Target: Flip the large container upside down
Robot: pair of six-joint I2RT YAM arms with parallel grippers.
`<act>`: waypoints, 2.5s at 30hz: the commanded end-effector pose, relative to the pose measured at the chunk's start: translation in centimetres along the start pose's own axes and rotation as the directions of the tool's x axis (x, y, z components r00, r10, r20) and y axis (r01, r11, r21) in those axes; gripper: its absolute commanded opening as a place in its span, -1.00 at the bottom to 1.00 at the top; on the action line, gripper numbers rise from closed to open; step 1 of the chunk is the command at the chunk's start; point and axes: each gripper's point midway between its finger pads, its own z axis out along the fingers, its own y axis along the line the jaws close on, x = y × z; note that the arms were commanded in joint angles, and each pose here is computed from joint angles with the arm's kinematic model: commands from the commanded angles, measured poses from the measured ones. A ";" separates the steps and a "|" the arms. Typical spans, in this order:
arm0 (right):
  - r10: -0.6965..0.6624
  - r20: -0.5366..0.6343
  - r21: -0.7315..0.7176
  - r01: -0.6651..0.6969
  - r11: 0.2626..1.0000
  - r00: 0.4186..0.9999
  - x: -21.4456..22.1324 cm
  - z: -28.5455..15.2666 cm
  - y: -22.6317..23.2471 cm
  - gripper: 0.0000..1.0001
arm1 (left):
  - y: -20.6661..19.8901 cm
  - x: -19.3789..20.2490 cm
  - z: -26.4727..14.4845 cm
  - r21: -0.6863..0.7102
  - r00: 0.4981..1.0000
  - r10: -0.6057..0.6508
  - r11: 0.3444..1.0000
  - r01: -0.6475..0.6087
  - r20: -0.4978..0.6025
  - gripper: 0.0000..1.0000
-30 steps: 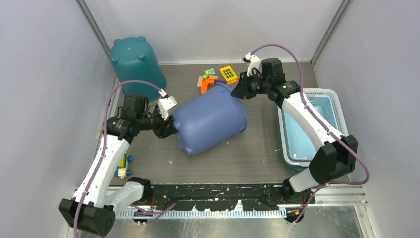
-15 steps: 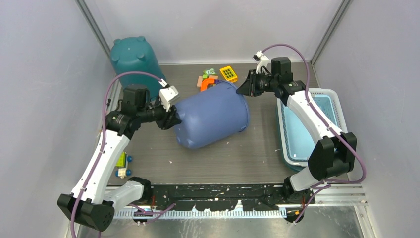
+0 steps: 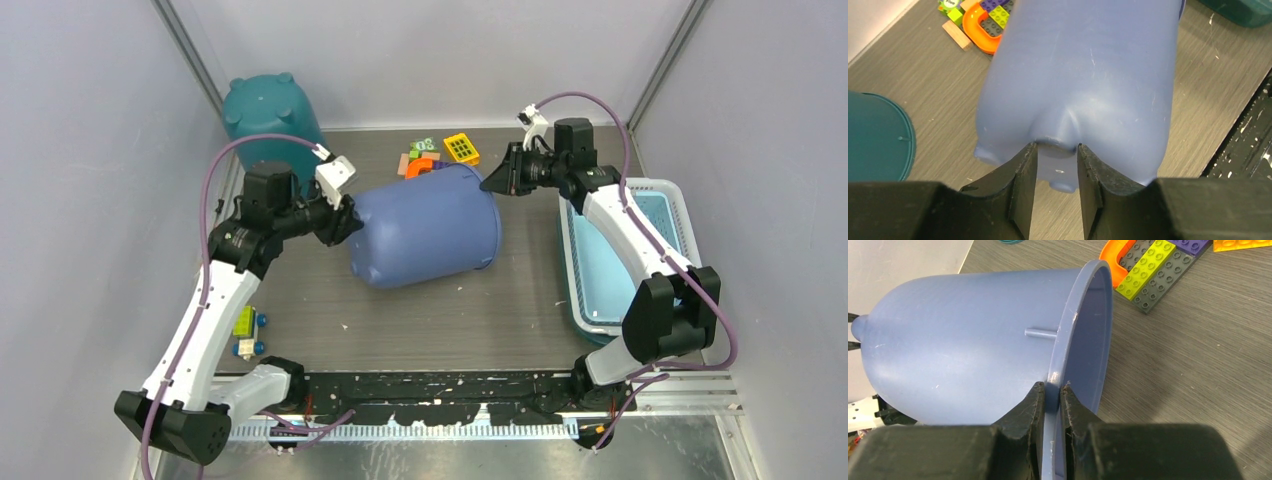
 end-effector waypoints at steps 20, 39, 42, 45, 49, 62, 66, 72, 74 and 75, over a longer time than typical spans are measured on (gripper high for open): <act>0.061 -0.117 0.039 -0.057 0.998 0.991 3.9 0.2 -1.8 -0.97 | 1.5 -5.2 -0.8 -0.079 0.988 0.062 0.996 -0.051 0.145 -0.23; 0.211 -0.108 0.031 -0.209 0.977 0.972 3.2 -0.1 -4.5 -0.97 | 2.4 -5.6 -0.9 -0.131 0.987 0.036 0.991 -0.015 0.156 -0.18; 0.224 -0.098 0.032 -0.222 0.975 0.970 3.0 -0.2 -4.8 -0.97 | 2.6 -5.7 -1.0 -0.140 0.987 0.031 0.990 -0.009 0.161 -0.15; 0.235 -0.094 0.029 -0.233 0.972 0.968 2.9 -0.2 -4.9 -0.97 | 2.7 -5.7 -0.9 -0.143 0.986 0.024 0.990 -0.001 0.163 -0.14; 0.248 -0.089 0.034 -0.246 0.969 0.965 2.8 -0.2 -5.3 -0.97 | 2.6 -6.0 -0.9 -0.139 0.985 0.019 0.990 0.005 0.171 -0.14; 0.283 -0.081 0.041 -0.280 0.959 0.956 3.1 -0.2 -6.3 -0.97 | 1.9 -5.9 -0.6 -0.094 0.985 0.014 0.996 0.002 0.170 -0.07; 0.294 -0.079 0.051 -0.291 0.955 0.952 3.1 -0.2 -6.6 -0.97 | 2.0 -5.9 -0.6 -0.098 0.985 0.023 0.995 -0.006 0.169 -0.05; 0.304 -0.080 0.059 -0.300 0.952 0.949 3.4 -0.1 -7.0 -0.97 | 1.9 -5.7 -0.6 -0.096 0.986 0.025 0.995 -0.010 0.164 0.10; 0.306 -0.080 0.061 -0.302 0.951 0.949 3.4 -0.1 -7.1 -0.97 | 1.9 -5.5 -0.4 -0.091 0.987 0.022 0.996 -0.007 0.159 0.17; 0.307 -0.079 0.064 -0.302 0.951 0.949 3.5 -0.2 -7.2 -0.97 | 1.9 -5.5 -0.4 -0.092 0.987 0.024 0.996 -0.010 0.158 0.21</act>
